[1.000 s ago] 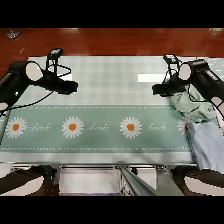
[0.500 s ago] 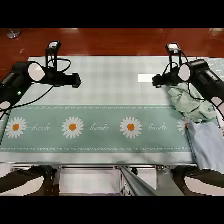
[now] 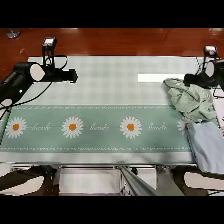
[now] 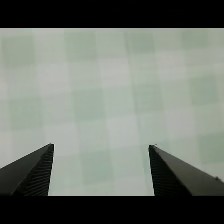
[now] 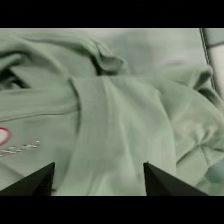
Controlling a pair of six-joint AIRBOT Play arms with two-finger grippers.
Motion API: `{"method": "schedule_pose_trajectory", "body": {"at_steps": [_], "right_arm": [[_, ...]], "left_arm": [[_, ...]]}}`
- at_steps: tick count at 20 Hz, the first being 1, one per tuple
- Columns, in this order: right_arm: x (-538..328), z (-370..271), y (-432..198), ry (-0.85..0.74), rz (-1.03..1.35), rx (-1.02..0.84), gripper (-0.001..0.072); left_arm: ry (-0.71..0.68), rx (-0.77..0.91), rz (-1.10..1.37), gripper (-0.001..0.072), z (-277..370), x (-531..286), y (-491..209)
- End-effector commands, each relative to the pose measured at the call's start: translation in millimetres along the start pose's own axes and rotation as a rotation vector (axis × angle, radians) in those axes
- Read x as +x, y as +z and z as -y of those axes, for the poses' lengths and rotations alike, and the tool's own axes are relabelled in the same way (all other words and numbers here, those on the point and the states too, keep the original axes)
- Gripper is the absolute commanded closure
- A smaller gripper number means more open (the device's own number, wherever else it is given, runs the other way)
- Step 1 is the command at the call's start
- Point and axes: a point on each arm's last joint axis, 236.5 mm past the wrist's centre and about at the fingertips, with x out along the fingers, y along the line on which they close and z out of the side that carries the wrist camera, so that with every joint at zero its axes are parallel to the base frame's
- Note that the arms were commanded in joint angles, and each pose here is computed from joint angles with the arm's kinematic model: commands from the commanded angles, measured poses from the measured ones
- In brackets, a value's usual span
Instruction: Fold the shirts.
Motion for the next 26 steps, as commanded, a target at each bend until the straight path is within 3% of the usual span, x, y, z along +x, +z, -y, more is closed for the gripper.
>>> {"method": "schedule_pose_trajectory", "body": {"at_steps": [1, 4, 5, 6, 7, 11, 16, 19, 22, 26], "right_arm": [[38.6, 31.5, -48.9, 0.011, -0.238, 0.111, 0.0076], [56.0, 10.8, -60.1, 0.094, -0.289, 0.073, 0.0106], [56.6, 3.3, -63.2, 0.122, -0.303, 0.07, 0.0214], [54.5, -6.6, -63.1, 0.168, -0.306, 0.063, 0.05], [48.6, -16.3, -57.2, 0.222, -0.297, 0.037, 0.068], [-51.8, -61.1, 40.9, 0.492, -0.05, -0.062, 0.0683], [-272.6, -49.5, 149.7, 0.524, 0.6, -0.126, 0.0684], [-386.0, -50.2, 144.2, 0.546, 0.826, -0.179, 0.0684], [-469.1, -57.1, 118.1, 0.59, 0.969, -0.24, 0.0684], [-529.0, -72.6, 65.8, 0.67, 1.028, -0.319, 0.0684]], "left_arm": [[0.001, -0.004, 0.008, 0.0004, -1.2, 0.7, 1.9], [-0.015, -0.024, -0.025, 0.0004, 3.0, 0.6, -5.9], [-0.015, -0.021, -0.045, 0.0004, 3.3, 0.5, -10.7], [-0.012, -0.015, -0.065, 0.0004, 2.0, 0.0, -15.4], [-0.003, -0.005, -0.084, 0.0004, -2.2, -2.2, -19.2], [0.029, -0.053, -0.135, 0.0004, -24.5, -44.5, -24.1], [0.027, 0.006, -0.036, 0.0005, -24.5, -119.1, -32.2], [-0.074, -0.081, -0.002, 0.0005, 1.7, -141.3, -56.4], [-0.081, -0.092, -0.02, 0.0005, 3.0, -139.0, -75.5], [-0.083, -0.093, -0.05, 0.0005, 3.6, -130.1, -85.4]]}}
